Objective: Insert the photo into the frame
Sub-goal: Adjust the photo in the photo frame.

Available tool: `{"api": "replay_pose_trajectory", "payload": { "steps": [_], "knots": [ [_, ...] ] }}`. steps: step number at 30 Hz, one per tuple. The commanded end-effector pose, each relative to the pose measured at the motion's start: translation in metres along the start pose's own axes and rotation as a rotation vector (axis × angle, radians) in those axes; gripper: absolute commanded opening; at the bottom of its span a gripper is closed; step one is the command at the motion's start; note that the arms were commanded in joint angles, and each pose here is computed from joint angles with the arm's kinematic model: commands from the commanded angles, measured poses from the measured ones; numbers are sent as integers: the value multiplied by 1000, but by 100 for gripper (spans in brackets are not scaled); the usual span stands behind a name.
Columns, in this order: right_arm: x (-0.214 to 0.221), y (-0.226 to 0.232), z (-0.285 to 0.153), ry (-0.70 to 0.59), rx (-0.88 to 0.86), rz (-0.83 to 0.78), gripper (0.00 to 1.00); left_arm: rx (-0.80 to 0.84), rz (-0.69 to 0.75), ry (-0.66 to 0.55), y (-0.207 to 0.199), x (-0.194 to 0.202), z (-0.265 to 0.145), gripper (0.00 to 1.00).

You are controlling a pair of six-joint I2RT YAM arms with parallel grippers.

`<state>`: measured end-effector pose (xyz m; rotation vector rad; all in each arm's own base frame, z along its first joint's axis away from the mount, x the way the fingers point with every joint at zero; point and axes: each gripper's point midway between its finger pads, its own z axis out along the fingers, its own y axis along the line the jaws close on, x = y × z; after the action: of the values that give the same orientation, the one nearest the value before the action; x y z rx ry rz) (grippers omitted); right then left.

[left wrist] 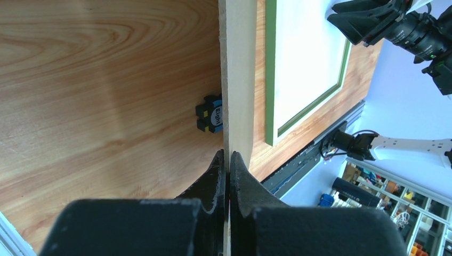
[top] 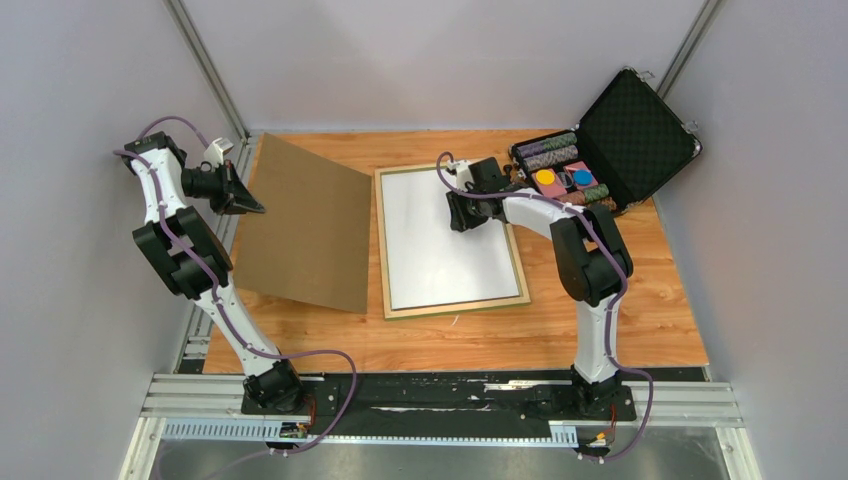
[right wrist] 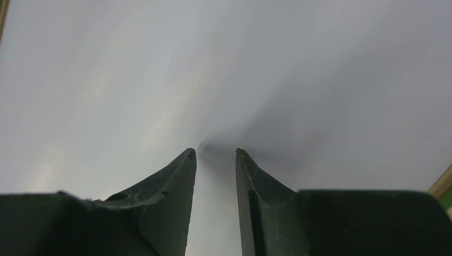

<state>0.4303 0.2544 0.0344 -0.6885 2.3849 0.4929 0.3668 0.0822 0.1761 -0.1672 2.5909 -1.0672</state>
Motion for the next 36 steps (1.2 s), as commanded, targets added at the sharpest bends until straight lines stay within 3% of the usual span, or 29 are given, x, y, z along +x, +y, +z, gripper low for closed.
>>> {"api": "replay_pose_trajectory", "payload": {
  "steps": [1, 21, 28, 36],
  "knots": [
    [-4, -4, -3, -19, 15, -18, 34, -85, 147, -113, 0, -16, -32, 0],
    [-6, -6, -5, -25, 22, -21, 35, -89, 153, -113, -1, -16, -33, 0],
    [-26, -7, -12, -67, 40, -31, 45, -93, 155, -117, -2, -18, -35, 0],
    [-62, -2, -34, -136, 37, -45, 64, -96, 160, -128, -8, -21, -40, 0]
  ]
}}
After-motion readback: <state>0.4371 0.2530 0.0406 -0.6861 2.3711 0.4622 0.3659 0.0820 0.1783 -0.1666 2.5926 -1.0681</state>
